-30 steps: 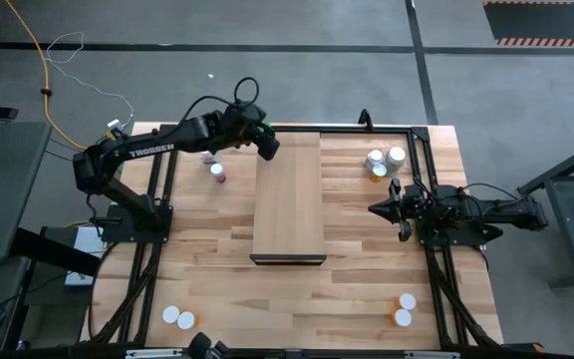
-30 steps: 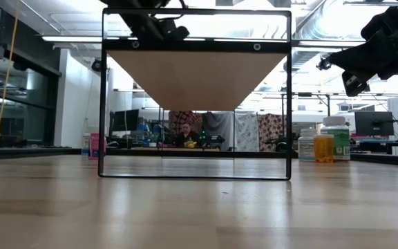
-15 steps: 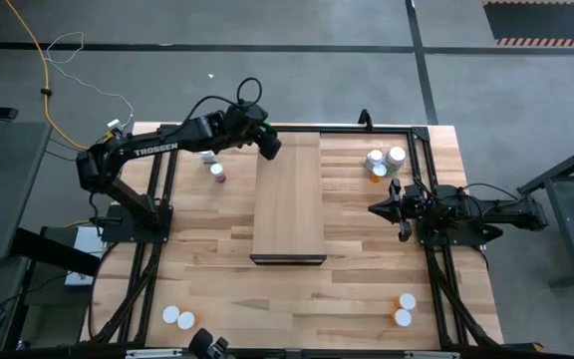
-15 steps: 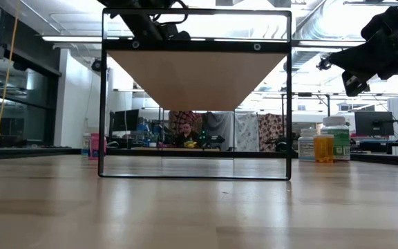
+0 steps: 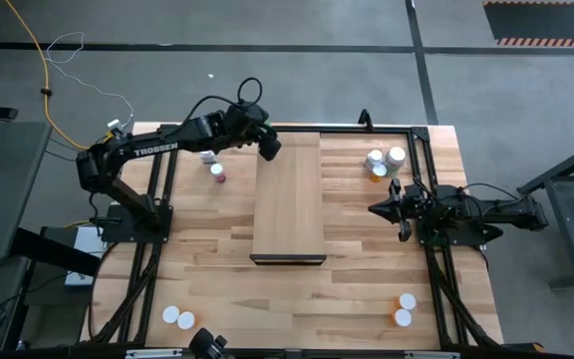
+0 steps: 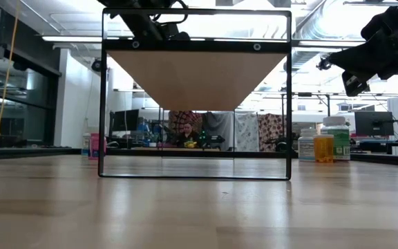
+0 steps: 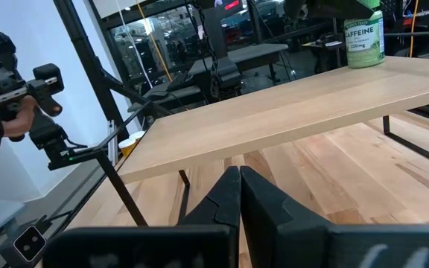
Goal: Pick and place medicine bottles onto shelf by color
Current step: Put the green pill bottle on the shelf
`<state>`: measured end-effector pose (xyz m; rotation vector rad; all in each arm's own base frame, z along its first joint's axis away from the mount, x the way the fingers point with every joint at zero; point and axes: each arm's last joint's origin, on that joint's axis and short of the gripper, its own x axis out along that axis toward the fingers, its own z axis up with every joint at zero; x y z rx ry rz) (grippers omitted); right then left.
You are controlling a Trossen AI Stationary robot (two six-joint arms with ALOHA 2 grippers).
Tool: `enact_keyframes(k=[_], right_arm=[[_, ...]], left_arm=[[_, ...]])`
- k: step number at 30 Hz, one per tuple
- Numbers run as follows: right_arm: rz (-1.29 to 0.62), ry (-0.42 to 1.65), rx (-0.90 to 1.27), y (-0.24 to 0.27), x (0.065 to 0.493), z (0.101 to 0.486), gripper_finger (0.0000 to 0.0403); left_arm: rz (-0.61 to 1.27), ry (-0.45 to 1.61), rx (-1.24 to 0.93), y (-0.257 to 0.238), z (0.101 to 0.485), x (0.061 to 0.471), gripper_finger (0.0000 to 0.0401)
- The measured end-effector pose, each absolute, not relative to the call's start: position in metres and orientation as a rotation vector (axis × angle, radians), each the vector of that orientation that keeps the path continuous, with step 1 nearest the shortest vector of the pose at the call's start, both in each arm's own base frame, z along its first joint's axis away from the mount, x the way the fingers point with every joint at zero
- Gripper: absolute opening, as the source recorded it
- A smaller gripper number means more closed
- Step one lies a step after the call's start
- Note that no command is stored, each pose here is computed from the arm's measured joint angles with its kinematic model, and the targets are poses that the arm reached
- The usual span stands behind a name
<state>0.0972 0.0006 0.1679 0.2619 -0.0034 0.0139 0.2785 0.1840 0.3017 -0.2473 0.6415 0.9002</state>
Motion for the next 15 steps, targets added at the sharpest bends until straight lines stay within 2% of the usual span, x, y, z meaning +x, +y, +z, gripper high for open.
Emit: enact_keyframes(k=[5, 15], right_arm=[[0.014, -0.004, 0.262, 0.001, 0.097, 0.168, 0.0], [0.014, -0.004, 0.262, 0.001, 0.097, 0.168, 0.0]], left_arm=[[0.897, 0.638, -0.248, 0.184, 0.303, 0.278, 0.0261], [0.876, 0.578, -0.249, 0.179, 0.317, 0.271, 0.0262]])
